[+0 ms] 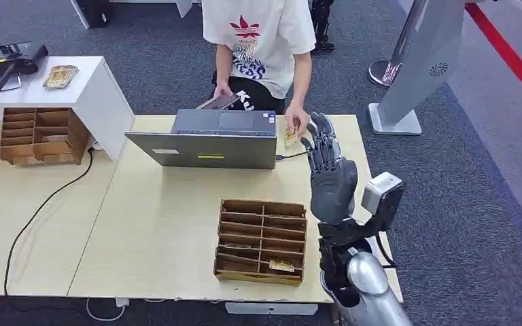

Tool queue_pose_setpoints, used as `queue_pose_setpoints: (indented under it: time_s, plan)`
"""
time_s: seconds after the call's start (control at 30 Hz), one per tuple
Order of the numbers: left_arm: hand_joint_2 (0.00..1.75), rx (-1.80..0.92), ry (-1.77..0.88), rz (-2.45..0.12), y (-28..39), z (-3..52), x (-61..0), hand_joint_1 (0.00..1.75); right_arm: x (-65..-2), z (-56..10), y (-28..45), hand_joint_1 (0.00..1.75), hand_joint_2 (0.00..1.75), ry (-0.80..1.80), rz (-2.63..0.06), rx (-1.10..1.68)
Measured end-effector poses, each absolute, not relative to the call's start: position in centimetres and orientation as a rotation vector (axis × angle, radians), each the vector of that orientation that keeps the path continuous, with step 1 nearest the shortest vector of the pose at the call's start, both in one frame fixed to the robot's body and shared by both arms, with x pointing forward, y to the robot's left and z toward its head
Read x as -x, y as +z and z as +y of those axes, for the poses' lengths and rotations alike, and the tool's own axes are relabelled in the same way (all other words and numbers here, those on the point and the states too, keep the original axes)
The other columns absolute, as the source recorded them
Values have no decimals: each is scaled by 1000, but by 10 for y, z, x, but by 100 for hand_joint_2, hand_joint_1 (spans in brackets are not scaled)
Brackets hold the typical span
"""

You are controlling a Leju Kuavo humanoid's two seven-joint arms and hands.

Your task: Pass the card to the sensor for recognition and then transmit it.

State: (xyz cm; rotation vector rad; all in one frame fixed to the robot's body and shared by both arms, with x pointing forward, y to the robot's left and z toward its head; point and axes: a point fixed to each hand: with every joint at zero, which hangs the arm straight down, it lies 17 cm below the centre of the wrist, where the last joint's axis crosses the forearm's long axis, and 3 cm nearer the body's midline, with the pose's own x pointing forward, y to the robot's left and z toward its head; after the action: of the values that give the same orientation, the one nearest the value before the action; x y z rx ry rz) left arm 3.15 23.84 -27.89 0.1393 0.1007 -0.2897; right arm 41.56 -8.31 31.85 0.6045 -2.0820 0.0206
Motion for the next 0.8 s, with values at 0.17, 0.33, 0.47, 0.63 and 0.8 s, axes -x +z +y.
queue_pose_setpoints:
  time_s: [0.17, 0.33, 0.47, 0.63, 0.8]
  plan:
    - [175, -137, -300, 103, -279, 241, -31, 0, -411, -91, 304, 0, 0, 15, -2032, -661]
    - [175, -135, -299, 104, -279, 241, -31, 0, -406, -97, 281, 0, 175, 31, -1981, -667]
    - [175, -135, -294, 105, -279, 241, -31, 0, -403, -94, 260, 0, 175, 63, -1933, -659]
    - [175, -137, -288, 107, -279, 244, -31, 0, -401, -87, 240, 0, 175, 135, -1916, -593]
    - [175, -139, -287, 112, -279, 245, -30, 0, -397, -78, 227, 0, 175, 239, -1960, -430]
